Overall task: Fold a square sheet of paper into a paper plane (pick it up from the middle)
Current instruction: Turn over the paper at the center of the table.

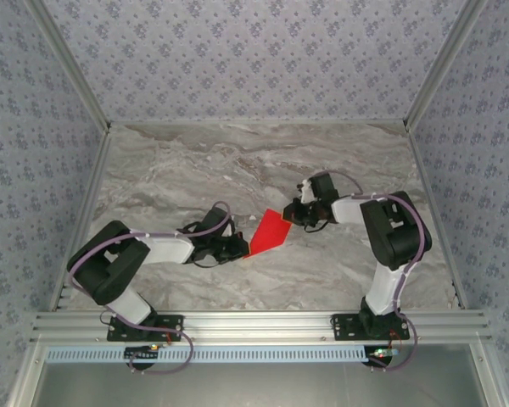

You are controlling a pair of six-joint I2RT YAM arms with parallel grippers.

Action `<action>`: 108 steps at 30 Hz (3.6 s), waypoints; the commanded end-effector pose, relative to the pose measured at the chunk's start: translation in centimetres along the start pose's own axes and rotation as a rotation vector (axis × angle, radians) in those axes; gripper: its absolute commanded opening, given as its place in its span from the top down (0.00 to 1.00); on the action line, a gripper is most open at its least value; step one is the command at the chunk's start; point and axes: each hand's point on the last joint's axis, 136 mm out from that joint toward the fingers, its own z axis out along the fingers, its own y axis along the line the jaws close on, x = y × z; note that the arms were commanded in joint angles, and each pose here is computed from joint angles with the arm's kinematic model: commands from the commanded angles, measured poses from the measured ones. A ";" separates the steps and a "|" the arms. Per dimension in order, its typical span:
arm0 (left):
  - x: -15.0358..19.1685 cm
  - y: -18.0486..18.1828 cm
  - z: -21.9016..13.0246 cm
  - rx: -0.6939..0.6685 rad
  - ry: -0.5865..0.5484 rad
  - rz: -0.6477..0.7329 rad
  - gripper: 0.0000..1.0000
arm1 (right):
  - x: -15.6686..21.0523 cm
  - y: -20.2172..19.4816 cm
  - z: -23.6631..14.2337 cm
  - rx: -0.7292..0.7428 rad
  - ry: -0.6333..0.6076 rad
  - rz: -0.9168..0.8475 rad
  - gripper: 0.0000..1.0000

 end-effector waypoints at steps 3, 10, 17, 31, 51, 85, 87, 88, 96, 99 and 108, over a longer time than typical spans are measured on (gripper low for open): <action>1.9 3.1 -0.4 -0.133 0.059 -0.008 1.00 | -3.4 -1.4 -3.0 0.101 -0.096 0.009 1.00; -2.2 -4.2 -2.9 0.009 -0.075 0.142 0.79 | -0.3 2.4 -4.8 0.029 -0.091 0.048 0.86; -5.4 -6.1 -6.5 -0.049 -0.234 0.228 0.30 | 3.5 4.7 -4.2 -0.019 -0.103 0.122 0.55; -7.7 -3.2 -8.3 -0.169 -0.316 0.164 0.01 | 4.4 3.6 -0.5 0.132 -0.127 0.280 0.54; -7.8 -0.9 -9.0 -0.196 -0.312 0.111 0.01 | 4.3 3.4 -0.3 0.186 -0.140 0.304 0.57; -8.0 0.0 -8.4 -0.144 -0.270 0.003 0.01 | 6.3 5.8 2.6 0.019 -0.087 0.257 0.69; -7.9 -0.3 -8.4 -0.123 -0.256 -0.006 0.01 | 6.3 6.1 2.6 0.006 -0.092 0.248 0.76; -7.9 -0.6 -8.4 -0.105 -0.246 -0.006 0.01 | 6.1 6.3 2.5 -0.003 -0.096 0.243 0.82; -6.8 -4.7 -9.4 0.166 -0.166 -0.018 0.01 | 2.3 11.5 -2.8 -0.251 -0.166 0.111 0.98; -6.5 -6.6 -10.2 0.270 -0.136 -0.025 0.01 | 1.1 13.8 -5.5 -0.377 -0.145 0.066 0.98; -6.5 -12.8 -12.4 0.592 -0.115 0.014 0.01 | 0.0 18.6 -9.8 -0.618 -0.062 0.053 0.96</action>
